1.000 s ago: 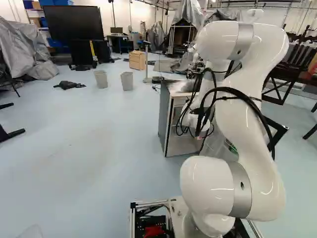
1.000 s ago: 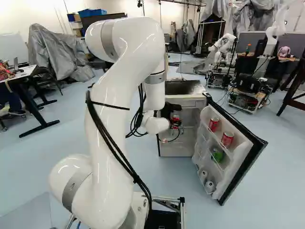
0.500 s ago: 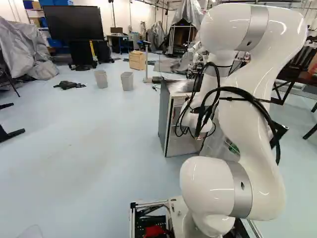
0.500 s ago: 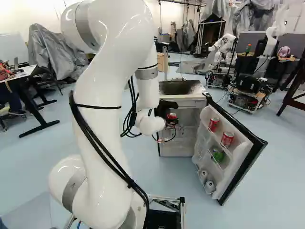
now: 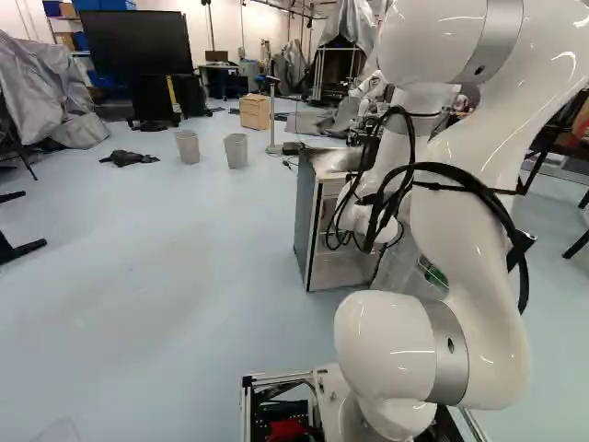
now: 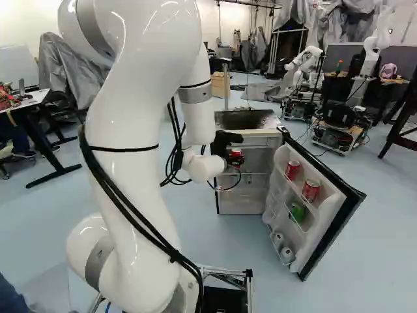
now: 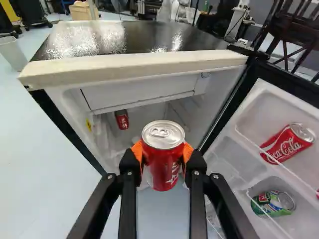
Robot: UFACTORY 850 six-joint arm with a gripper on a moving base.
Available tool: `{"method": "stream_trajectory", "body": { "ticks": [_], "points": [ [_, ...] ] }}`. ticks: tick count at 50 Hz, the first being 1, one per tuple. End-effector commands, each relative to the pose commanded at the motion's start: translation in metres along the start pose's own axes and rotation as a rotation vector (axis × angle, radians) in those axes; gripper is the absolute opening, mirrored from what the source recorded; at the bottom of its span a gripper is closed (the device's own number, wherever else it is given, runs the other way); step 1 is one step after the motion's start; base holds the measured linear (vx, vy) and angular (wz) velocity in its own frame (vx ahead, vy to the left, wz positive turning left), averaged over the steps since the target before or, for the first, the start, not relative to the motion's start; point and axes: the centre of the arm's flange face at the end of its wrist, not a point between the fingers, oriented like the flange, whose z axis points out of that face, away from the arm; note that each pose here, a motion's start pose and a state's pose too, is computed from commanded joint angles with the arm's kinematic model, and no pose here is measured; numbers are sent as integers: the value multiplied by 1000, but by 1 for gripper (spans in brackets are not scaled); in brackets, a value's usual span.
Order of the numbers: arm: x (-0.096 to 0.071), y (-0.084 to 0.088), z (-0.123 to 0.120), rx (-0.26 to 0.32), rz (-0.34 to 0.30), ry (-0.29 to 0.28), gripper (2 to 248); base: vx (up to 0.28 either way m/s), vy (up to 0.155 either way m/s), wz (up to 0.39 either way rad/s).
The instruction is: Grab a drink from the fridge
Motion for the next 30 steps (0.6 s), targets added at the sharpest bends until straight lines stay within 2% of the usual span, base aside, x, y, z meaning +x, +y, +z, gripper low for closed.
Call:
{"method": "stream_trajectory", "body": {
  "ticks": [30],
  "points": [
    [27, 3, -18, -3, 5, 65, 97, 0, 0, 0]
  ]
}}
